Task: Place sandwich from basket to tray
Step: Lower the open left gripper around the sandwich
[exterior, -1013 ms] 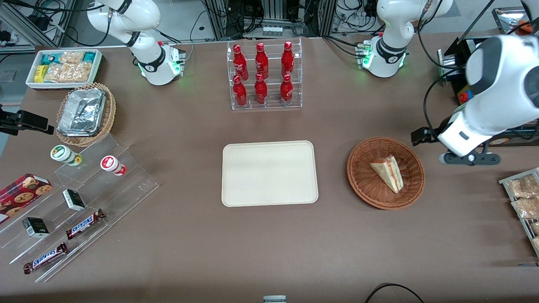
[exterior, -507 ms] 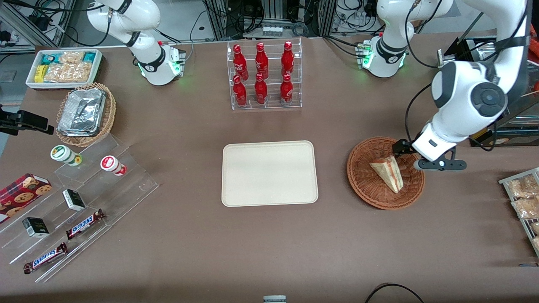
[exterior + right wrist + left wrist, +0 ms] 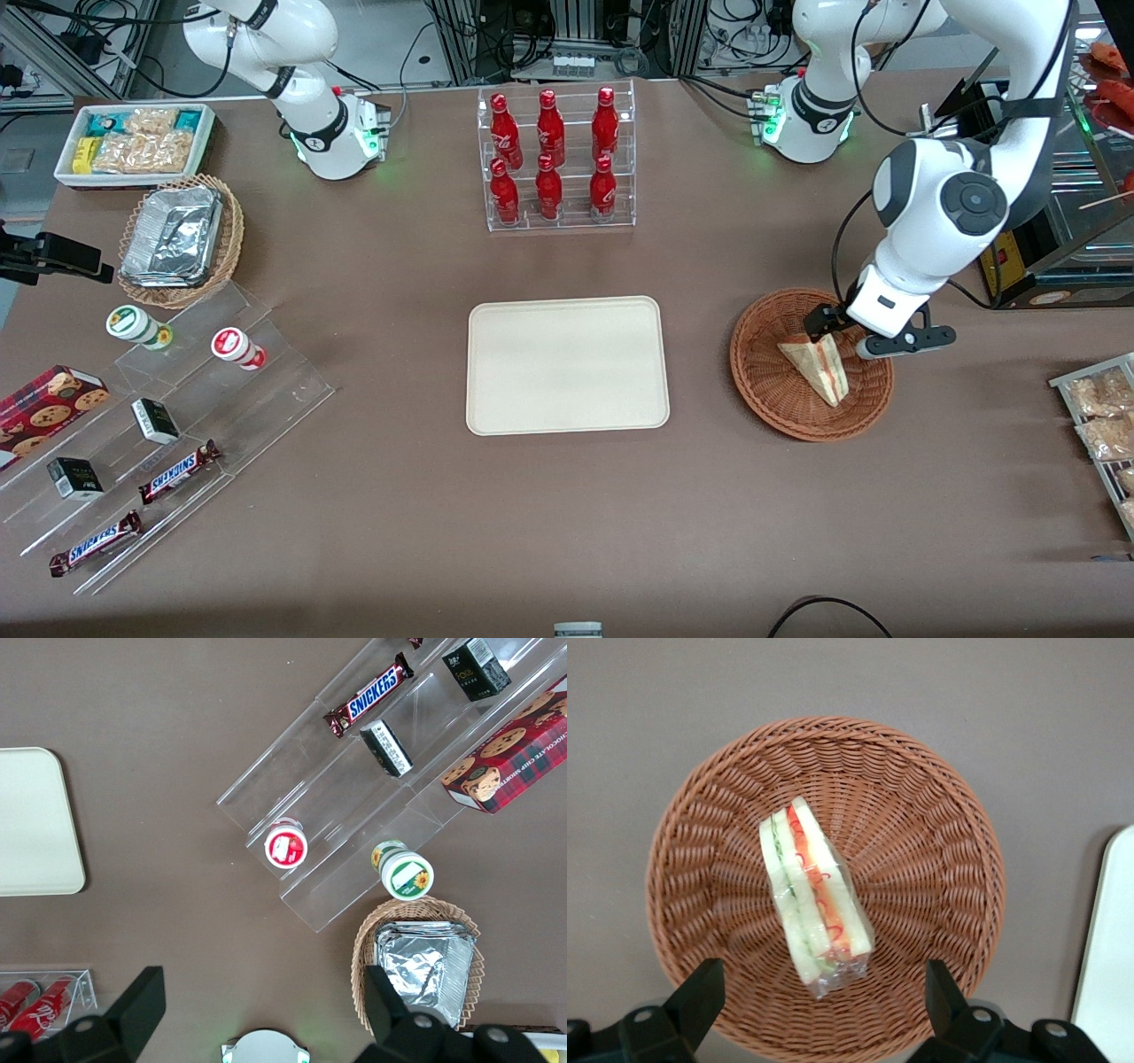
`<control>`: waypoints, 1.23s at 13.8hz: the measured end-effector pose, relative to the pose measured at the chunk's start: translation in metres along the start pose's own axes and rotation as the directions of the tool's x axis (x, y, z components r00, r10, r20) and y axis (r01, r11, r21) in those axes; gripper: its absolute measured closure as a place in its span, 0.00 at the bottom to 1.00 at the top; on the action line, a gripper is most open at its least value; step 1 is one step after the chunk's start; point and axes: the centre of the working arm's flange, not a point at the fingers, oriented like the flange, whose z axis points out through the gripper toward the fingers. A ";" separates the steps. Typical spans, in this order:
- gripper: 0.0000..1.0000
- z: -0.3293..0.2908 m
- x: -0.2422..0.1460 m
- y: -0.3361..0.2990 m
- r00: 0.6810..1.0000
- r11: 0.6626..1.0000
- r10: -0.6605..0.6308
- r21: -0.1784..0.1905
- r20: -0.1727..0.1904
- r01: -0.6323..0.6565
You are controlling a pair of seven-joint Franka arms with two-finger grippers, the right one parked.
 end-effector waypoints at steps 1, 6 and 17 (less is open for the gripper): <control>0.00 0.006 -0.004 0.001 0.999 0.999 -0.044 -0.008 -0.017 0.044; 0.00 0.034 -0.023 -0.005 0.936 0.938 -0.346 -0.055 -0.057 0.343; 0.00 0.075 -0.013 -0.001 0.859 0.859 -0.512 -0.024 0.016 0.512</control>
